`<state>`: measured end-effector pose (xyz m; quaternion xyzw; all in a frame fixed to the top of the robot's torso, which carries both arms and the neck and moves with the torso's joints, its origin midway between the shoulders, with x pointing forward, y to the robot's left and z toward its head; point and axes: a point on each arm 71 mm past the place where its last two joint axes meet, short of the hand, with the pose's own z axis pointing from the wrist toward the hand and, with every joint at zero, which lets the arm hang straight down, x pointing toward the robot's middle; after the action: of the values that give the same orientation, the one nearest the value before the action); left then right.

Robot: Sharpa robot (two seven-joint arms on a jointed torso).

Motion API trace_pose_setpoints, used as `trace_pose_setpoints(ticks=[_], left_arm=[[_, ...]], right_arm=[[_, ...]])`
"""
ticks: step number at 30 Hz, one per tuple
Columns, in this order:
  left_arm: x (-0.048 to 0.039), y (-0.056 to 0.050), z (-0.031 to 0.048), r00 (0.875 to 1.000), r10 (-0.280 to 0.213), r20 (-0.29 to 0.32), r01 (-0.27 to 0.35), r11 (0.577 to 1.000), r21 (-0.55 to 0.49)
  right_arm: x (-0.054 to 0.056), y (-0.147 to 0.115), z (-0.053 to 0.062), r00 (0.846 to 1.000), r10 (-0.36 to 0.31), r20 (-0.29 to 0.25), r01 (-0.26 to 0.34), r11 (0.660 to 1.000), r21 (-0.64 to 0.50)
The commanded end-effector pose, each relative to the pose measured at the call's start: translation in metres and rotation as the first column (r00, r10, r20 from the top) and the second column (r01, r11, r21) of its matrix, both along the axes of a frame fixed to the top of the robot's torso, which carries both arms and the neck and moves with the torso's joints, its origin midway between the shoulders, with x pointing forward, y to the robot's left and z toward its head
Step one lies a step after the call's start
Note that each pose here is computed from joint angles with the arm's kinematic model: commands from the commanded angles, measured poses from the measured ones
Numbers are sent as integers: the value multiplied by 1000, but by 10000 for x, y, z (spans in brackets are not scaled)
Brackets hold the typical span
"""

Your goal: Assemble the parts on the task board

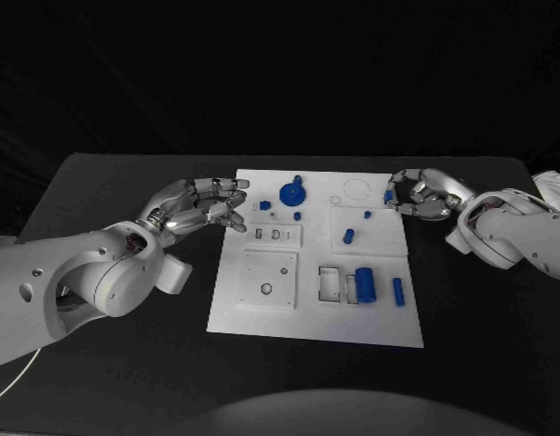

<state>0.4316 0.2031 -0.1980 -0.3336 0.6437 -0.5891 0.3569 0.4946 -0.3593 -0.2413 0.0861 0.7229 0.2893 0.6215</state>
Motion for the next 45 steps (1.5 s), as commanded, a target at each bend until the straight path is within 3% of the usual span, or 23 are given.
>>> trace_pose_setpoints(ticks=[1, 16, 23, 30, 35, 39, 45], left_arm=[[-12, -28, 5, 1000, -24, -2, 24, 1000, -7], [-9, -7, 4, 1000, -19, -2, 19, 1000, -5], [-6, 11, 3, 1000, -15, -2, 15, 1000, -3], [3, 4, -3, 1000, -15, -4, 15, 1000, -1], [9, -12, -7, 1000, -18, -5, 18, 1000, -1], [12, -29, -8, 1000, -21, -5, 21, 1000, -1], [12, -39, -9, 1000, -23, -7, 23, 1000, -1]], right_arm=[[-2, 12, -26, 1000, 4, -21, -4, 1000, -4], [7, 52, -4, 1000, 7, 17, -7, 1000, 3], [-26, 115, 109, 997, 18, 73, -20, 999, 25], [-62, 354, 425, 989, 80, 126, -89, 994, 68], [-83, 626, 620, 980, 149, 133, -163, 982, 97], [-91, 892, 670, 970, 221, 100, -232, 966, 114], [-55, 1282, 648, 950, 311, 37, -313, 941, 125]])
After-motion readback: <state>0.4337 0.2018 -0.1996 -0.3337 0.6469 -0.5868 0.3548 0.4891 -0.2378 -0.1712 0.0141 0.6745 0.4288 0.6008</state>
